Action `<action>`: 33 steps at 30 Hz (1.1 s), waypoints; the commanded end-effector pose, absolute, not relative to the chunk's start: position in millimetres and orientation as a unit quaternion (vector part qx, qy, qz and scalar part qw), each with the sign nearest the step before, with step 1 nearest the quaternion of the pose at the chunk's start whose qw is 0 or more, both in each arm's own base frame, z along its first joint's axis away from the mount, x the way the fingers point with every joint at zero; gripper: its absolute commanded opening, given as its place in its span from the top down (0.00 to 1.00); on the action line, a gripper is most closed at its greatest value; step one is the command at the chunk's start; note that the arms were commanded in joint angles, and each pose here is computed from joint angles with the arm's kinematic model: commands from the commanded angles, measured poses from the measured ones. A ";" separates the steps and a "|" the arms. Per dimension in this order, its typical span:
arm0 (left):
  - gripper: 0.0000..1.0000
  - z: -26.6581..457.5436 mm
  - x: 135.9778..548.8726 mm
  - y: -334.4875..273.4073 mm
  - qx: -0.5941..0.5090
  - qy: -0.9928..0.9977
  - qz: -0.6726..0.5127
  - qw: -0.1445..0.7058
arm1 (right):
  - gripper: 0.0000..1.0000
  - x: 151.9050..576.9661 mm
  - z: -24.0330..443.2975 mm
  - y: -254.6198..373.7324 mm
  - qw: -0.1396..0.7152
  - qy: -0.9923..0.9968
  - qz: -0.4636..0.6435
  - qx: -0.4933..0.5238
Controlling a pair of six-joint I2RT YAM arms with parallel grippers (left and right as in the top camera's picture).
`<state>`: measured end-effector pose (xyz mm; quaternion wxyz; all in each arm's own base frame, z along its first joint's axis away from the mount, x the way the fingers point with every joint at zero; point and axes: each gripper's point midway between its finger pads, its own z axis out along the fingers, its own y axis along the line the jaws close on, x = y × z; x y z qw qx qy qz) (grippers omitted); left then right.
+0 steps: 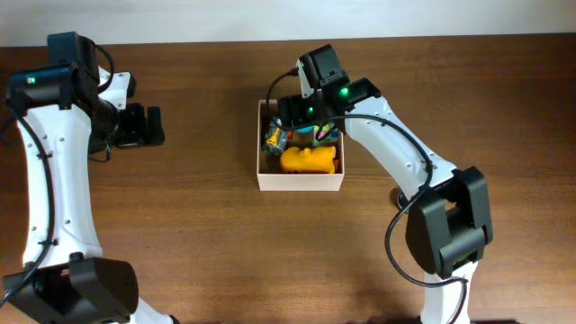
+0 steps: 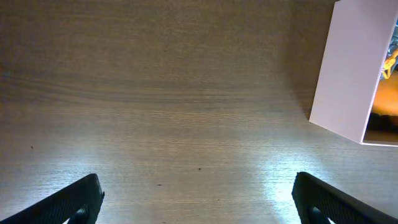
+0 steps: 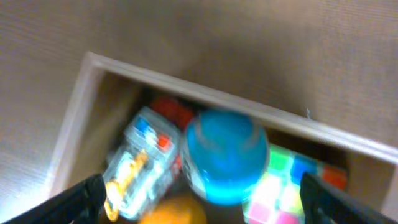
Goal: Pack container
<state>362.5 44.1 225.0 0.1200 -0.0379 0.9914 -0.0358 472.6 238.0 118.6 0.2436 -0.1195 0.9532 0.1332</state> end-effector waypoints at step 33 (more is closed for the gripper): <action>0.01 225.0 361.9 44.2 -0.046 0.991 -0.040 0.121 | 0.26 319.9 58.4 -1.2 0.044 0.978 0.066 0.191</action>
